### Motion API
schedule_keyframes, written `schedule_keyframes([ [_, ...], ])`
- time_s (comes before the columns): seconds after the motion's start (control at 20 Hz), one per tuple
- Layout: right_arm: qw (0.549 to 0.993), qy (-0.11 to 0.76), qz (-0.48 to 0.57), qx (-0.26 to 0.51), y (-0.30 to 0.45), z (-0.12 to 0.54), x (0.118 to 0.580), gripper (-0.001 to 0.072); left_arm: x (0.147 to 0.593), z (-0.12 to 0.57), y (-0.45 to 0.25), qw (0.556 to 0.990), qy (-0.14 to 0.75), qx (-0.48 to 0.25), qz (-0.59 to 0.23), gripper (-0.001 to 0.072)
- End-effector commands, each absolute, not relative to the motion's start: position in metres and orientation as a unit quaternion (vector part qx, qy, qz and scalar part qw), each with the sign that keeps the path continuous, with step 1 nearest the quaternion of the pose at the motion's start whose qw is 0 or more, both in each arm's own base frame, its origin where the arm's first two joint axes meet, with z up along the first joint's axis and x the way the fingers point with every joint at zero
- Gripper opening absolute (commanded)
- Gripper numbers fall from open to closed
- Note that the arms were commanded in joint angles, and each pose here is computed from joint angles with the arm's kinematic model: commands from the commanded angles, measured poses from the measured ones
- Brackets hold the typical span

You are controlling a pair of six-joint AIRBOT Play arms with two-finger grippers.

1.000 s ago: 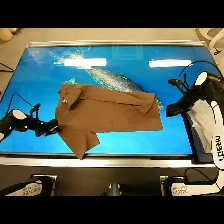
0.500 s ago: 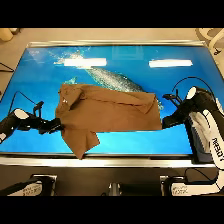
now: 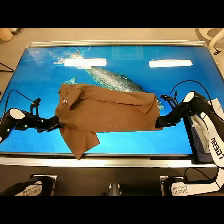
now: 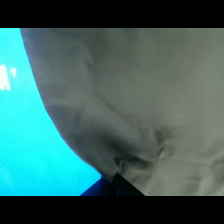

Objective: Fold the shirts.

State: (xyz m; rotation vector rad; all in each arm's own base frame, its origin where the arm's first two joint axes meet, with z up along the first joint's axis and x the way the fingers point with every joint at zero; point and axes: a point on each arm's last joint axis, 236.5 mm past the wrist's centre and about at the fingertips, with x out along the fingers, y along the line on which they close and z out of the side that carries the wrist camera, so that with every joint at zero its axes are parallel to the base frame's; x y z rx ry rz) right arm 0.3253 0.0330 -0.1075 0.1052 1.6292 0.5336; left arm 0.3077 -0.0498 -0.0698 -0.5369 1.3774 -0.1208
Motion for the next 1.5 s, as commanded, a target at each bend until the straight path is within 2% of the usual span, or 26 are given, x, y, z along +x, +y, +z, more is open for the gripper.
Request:
schedule_keyframes([
  [0.0, 0.656, 0.712, 0.24, 0.075, 0.045, -0.111, 0.33, 0.0232, 0.311, -0.059, -0.049, 0.75, 0.614, -0.241, -0.058, 0.0024],
  [0.05, 0.656, 0.712, 0.24, 0.075, 0.045, -0.111, 0.33, 0.0016, 0.312, -0.056, -0.049, 0.753, 0.61, -0.24, -0.058, 0.0024],
  [0.15, 0.66, 0.703, 0.26, 0.057, 0.045, -0.101, 0.331, 0.0025, 0.32, -0.042, -0.049, 0.766, 0.593, -0.24, -0.063, 0.0024],
  [0.25, 0.698, 0.662, 0.272, 0.021, 0.041, -0.07, 0.355, 0.0022, 0.346, 0.006, -0.052, 0.809, 0.538, -0.214, -0.099, 0.0023],
  [0.3, 0.731, 0.627, 0.269, -0.003, 0.037, -0.039, 0.374, 0.0022, 0.362, 0.045, -0.049, 0.838, 0.497, -0.199, -0.107, 0.0023],
  [0.4, 0.81, 0.523, 0.255, -0.068, 0.028, 0.057, 0.416, 0.0022, 0.388, 0.169, -0.044, 0.91, 0.363, -0.16, -0.122, 0.0023],
  [0.45, 0.848, 0.461, 0.239, -0.104, 0.024, 0.121, 0.426, 0.0023, 0.388, 0.256, -0.043, 0.945, 0.269, -0.134, -0.129, 0.0023],
  [0.5, 0.887, 0.382, 0.212, -0.147, 0.019, 0.199, 0.426, 0.0023, 0.374, 0.343, -0.044, 0.971, 0.168, -0.108, -0.132, 0.0022],
  [0.6, 0.946, 0.194, 0.118, -0.231, 0.004, 0.362, 0.389, 0.0024, 0.302, 0.511, -0.046, 0.988, -0.056, -0.065, -0.127, 0.0023],
  [0.7, 0.959, -0.004, 0.015, -0.284, -0.004, 0.499, 0.309, 0.0023, 0.214, 0.609, -0.049, 0.97, -0.21, -0.033, -0.116, 0.0022],
  [0.75, 0.953, -0.086, -0.02, -0.291, -0.002, 0.544, 0.265, 0.0023, 0.183, 0.627, -0.054, 0.963, -0.241, -0.021, -0.116, 0.0022],
  [0.85, 0.946, -0.132, -0.04, -0.292, 0.002, 0.568, 0.215, 0.0023, 0.157, 0.627, -0.062, 0.962, -0.243, -0.01, -0.123, 0.0022],
  [1.05, 0.953, -0.088, -0.03, -0.288, 0.003, 0.547, 0.205, 0.0023, 0.159, 0.61, -0.064, 0.971, -0.207, 0.005, -0.121, 0.0021],
  [1.2, 0.956, -0.03, -0.023, -0.293, -0.004, 0.52, 0.222, 0.0023, 0.173, 0.593, -0.048, 0.982, -0.168, 0.027, -0.082, 0.0022],
  [1.35, 0.955, 0.091, 0.016, -0.28, -0.009, 0.46, 0.261, 0.0024, 0.22, 0.532, -0.031, 0.997, -0.033, 0.018, -0.06, 0.0022],
  [1.45, 0.945, 0.21, 0.054, -0.245, -0.014, 0.396, 0.3, 0.0024, 0.265, 0.47, -0.018, 0.995, 0.084, 0.016, -0.051, 0.0023],
])
